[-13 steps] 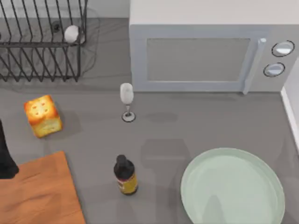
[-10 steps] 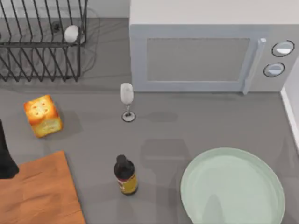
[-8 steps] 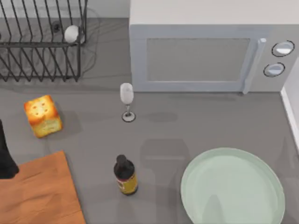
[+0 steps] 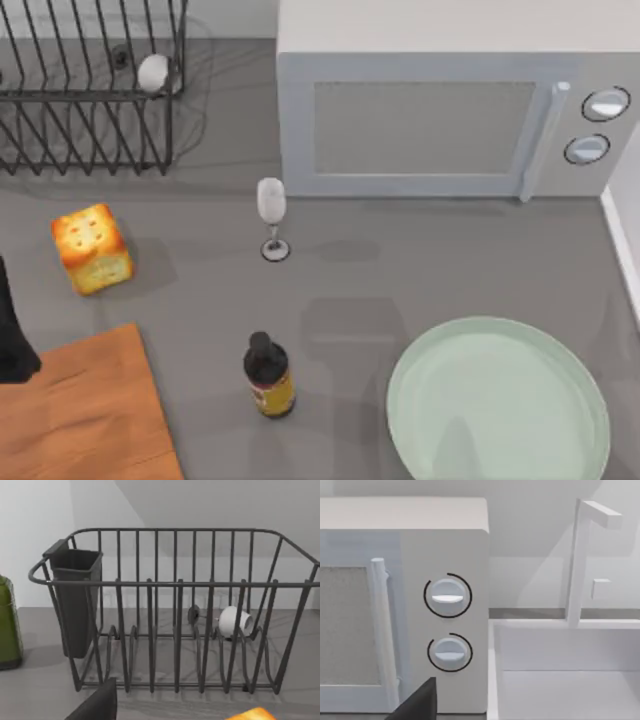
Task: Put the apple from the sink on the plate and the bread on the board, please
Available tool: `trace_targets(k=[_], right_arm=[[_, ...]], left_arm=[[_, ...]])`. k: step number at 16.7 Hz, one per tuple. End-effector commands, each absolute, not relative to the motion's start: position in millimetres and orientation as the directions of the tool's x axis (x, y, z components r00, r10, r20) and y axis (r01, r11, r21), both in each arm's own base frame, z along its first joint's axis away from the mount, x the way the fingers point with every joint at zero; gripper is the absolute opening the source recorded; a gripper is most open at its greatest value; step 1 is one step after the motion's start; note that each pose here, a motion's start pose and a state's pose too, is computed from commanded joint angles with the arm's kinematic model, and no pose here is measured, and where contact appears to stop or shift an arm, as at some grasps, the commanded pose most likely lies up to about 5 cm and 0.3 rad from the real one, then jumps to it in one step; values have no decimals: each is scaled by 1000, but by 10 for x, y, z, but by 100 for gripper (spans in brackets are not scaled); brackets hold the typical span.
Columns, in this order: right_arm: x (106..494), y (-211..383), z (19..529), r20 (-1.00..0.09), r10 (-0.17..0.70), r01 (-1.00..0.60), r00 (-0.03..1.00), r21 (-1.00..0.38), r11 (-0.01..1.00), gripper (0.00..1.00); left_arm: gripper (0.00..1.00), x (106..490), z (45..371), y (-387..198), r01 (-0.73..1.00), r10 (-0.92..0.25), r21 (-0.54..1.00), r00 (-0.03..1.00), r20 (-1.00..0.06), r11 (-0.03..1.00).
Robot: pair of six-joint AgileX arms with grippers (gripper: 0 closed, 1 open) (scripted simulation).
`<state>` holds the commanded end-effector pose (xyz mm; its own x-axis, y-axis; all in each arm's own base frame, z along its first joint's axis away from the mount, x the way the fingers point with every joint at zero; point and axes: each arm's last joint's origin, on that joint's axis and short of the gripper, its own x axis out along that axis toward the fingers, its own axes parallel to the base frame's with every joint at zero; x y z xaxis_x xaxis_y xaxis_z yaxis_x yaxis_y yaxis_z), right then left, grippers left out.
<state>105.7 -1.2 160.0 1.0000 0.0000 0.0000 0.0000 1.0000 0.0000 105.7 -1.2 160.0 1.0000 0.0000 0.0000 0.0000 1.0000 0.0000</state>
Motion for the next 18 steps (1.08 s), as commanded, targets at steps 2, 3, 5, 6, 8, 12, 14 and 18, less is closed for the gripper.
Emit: trace_targets(k=[2,3,5,6,8,12,14,18], right_arm=[[1057,-12,1600,0,0,0,1000,0,1000,100],[1057,-12,1600,0,0,0,1000,0,1000,100],[1057,-12,1600,0,0,0,1000,0,1000,100],[1057,-12,1600,0,0,0,1000,0,1000,100],[1057,-12,1600,0,0,0,1000,0,1000,100],[1058,-14,1616,-8,-2,2,1000,-2,1000,100],[1066,-24,1696,-48,-11,11,999,-11,1000,100],[1174,-66,1985,-229,-48,38,972,-46,998,100]], left_arm=[[100,1057,1600,-12,0,0,0,1000,0,1000],[100,1057,1600,-12,0,0,0,1000,0,1000],[100,1057,1600,-12,0,0,0,1000,0,1000],[100,1057,1600,-12,0,0,0,1000,0,1000],[100,1057,1600,-12,0,0,0,1000,0,1000],[100,1057,1600,-12,0,0,0,1000,0,1000],[100,1057,1600,-12,0,0,0,1000,0,1000],[100,1057,1600,-12,0,0,0,1000,0,1000]])
